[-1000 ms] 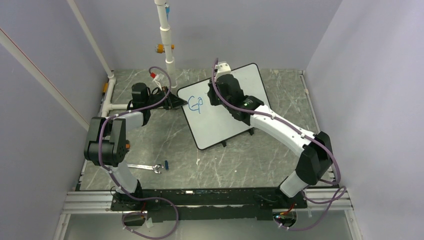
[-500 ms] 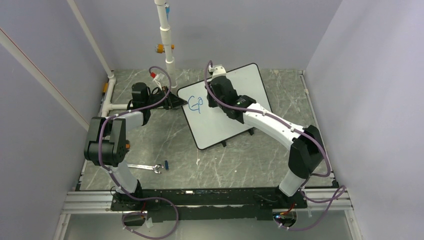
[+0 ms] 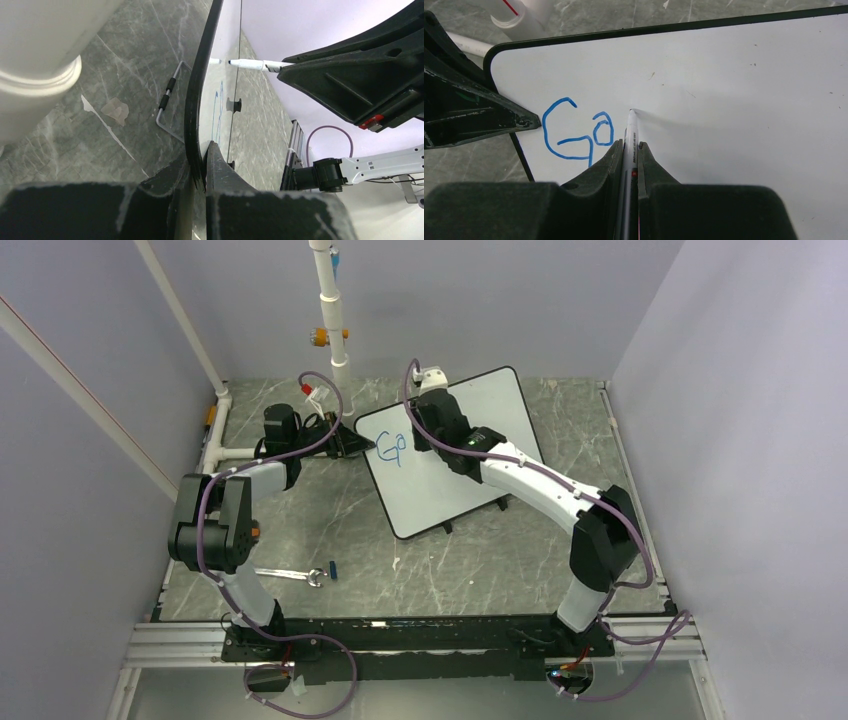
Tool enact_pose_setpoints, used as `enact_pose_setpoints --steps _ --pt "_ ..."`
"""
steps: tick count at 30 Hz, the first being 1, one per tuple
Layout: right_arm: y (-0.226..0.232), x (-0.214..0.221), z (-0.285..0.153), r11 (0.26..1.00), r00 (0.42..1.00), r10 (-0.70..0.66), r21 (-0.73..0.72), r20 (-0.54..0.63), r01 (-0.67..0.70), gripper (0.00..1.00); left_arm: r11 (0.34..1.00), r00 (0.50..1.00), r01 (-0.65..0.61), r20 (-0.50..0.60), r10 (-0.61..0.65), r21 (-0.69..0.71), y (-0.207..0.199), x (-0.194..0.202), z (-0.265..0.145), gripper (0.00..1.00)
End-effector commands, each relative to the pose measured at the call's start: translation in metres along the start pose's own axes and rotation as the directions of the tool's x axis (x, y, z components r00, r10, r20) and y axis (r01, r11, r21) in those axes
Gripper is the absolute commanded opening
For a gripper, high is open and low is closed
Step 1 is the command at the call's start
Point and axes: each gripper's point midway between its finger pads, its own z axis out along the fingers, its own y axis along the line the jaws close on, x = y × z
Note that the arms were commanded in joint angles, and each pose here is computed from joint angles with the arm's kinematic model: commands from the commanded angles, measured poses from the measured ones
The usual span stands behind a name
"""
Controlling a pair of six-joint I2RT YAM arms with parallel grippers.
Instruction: Write a sentence on the whiteboard
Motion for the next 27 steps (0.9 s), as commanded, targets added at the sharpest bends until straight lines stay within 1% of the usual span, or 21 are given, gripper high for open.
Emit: enact_pose_setpoints --steps 1,12,27 --pt "-0.002 -0.012 0.001 1.000 0.999 -0.009 0.010 0.035 0.008 0.00 0.984 0.983 -0.176 0.052 0.175 0.001 -0.011 -0.025 0.001 0.00" --pt "0.002 0.004 0.001 1.000 1.000 -0.017 -0.022 0.004 0.017 0.00 0.984 0.983 -0.177 0.055 0.177 0.001 -0.012 -0.026 0.001 0.00" --pt "-0.003 0.038 -0.006 0.999 0.999 -0.010 -0.034 -0.048 0.009 0.00 0.984 0.983 -0.178 0.053 0.178 0.000 -0.012 -0.026 0.001 0.00"
